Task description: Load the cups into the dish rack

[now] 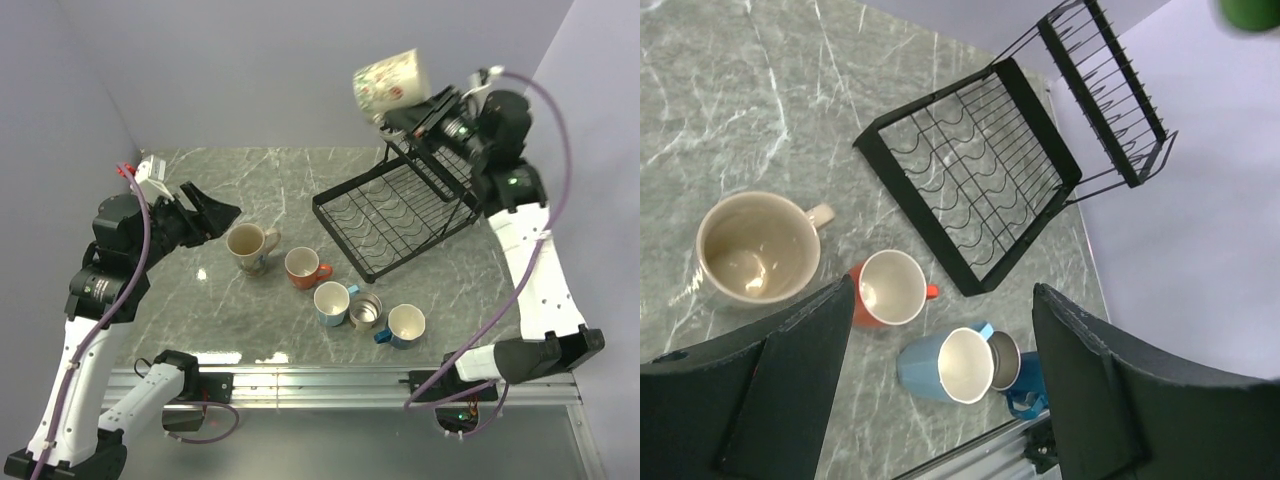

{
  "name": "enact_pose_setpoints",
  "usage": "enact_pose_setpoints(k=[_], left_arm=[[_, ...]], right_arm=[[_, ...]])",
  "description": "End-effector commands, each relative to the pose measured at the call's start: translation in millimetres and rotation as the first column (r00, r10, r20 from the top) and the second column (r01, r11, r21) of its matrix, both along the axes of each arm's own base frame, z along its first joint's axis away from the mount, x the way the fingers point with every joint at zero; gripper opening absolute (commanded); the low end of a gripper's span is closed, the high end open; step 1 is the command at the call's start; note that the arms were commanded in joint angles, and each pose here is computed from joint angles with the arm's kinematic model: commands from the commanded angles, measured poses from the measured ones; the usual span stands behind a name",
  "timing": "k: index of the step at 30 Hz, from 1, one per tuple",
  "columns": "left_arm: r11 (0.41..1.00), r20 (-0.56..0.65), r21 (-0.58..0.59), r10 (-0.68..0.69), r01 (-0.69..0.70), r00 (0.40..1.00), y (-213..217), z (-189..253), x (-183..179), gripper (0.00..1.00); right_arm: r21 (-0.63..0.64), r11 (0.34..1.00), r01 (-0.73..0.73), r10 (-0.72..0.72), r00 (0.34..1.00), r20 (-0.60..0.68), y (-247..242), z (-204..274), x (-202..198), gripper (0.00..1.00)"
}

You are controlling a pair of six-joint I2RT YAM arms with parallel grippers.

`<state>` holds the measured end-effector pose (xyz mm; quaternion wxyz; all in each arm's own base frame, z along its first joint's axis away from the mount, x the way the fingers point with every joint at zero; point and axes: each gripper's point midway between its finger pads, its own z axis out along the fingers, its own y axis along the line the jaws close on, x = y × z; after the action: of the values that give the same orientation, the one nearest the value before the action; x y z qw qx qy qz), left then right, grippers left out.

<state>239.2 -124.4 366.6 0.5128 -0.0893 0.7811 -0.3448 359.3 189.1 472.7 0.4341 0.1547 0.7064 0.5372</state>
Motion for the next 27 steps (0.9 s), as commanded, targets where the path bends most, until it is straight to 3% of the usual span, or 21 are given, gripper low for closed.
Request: enact_pose_setpoints(k=[1,4,5,8,12,16,27], left_arm=[[1.000,0.036,0.012,-0.005,0.004,0.999,3.0,14.7,-10.7,0.77],[1.000,0.010,0.015,-0.017,0.017,1.000,2.0,7.6,-15.5,0.76],[1.000,0.000,0.015,-0.019,0.019,1.000,1.5,4.8,-15.9,0.76],[1.000,-0.024,0.011,-0.025,0.025,0.999,0.4,-0.2,-17.2,0.75],[1.000,-0.040,0.011,-0.022,0.023,0.999,0.3,0.6,-16.9,0.75],[1.000,-0.049,0.016,-0.002,0.003,0.999,4.1,4.6,-19.2,0.74],[0.994,-0.077,0.011,0.106,-0.105,0.991,25.7,-1.1,-43.7,0.73]], right_arm=[[-0.225,0.895,0.386,-0.331,0.910,0.248,-76.2,51.2,28.7,0.00],[-0.372,0.778,0.507,-0.438,0.861,0.260,-106.7,36.9,54.0,0.00],[-0.423,0.707,0.567,-0.499,0.824,0.269,-124.1,29.3,63.2,0.00],[-0.517,0.595,0.615,-0.569,0.777,0.270,-146.4,11.3,92.5,0.00],[-0.593,0.505,0.627,-0.609,0.746,0.270,-159.8,-13.0,128.8,0.00],[-0.626,0.476,0.618,-0.622,0.740,0.258,-170.8,-29.9,155.7,0.00],[-0.688,0.513,0.513,-0.614,0.779,0.122,-172.7,-107.8,181.1,0.00]])
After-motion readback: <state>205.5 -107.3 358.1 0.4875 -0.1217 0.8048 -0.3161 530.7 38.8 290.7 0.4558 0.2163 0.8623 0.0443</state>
